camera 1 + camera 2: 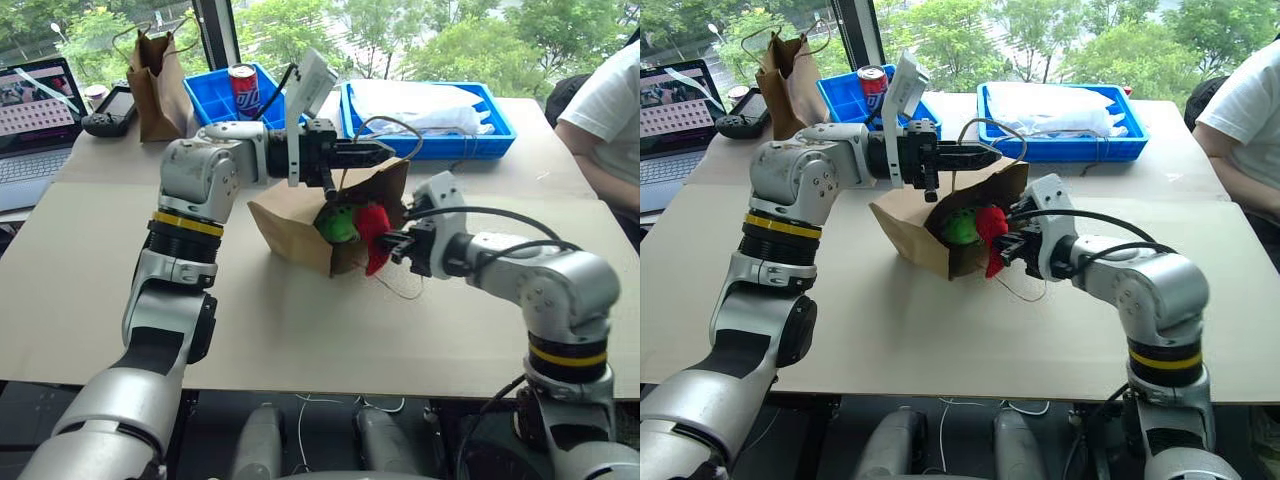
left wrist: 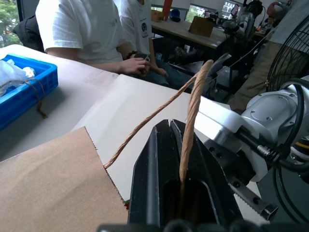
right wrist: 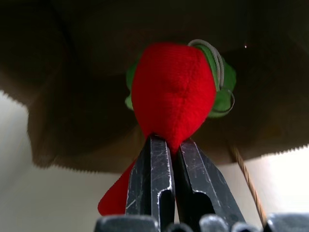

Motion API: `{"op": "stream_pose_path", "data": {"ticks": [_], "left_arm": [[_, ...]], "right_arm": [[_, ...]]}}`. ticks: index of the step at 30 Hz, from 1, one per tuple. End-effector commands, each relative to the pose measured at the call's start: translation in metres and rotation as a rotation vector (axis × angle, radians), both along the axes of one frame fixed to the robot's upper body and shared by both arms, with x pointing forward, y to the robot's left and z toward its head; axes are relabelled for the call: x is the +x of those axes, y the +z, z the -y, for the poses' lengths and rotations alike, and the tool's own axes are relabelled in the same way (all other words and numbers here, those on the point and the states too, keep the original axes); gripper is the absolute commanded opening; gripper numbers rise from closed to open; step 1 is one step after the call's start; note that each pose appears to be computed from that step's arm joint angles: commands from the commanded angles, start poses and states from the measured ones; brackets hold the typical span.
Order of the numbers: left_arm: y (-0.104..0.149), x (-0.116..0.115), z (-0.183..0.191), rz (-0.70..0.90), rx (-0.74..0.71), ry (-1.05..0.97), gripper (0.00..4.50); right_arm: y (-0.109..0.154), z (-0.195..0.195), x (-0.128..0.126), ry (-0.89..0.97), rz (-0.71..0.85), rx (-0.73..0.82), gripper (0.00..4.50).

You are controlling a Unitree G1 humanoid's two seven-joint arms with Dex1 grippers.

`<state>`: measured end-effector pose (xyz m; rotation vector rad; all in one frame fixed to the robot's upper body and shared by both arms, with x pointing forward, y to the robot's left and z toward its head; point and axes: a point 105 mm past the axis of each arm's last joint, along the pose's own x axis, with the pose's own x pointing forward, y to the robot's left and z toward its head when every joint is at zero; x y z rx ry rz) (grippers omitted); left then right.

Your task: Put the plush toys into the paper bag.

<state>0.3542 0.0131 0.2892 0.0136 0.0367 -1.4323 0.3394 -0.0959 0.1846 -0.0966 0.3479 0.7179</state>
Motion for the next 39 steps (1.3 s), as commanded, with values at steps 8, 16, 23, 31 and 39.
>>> {"op": "stream_pose_path", "data": {"ticks": [8, 16, 23, 31, 39], "left_arm": [[0.016, -0.008, -0.004, 0.052, -0.035, 0.005, 0.00], [0.017, -0.004, -0.009, 0.058, -0.039, 0.027, 0.00], [0.016, -0.002, -0.008, 0.059, -0.041, 0.026, 0.00], [0.017, 0.000, -0.008, 0.062, -0.047, 0.025, 0.00], [0.021, -0.003, -0.003, 0.062, -0.067, 0.000, 0.00]], "right_arm": [[0.029, -0.035, 0.029, 0.038, 0.079, 0.280, 1.96], [0.031, 0.007, 0.010, -0.022, 0.089, 0.266, 4.47], [0.026, 0.078, -0.023, -0.130, 0.072, 0.077, 4.47], [-0.038, 0.129, -0.062, -0.359, -0.159, 0.456, 4.47], [-0.051, 0.102, -0.052, -0.394, -0.216, 0.814, 4.47]]}}
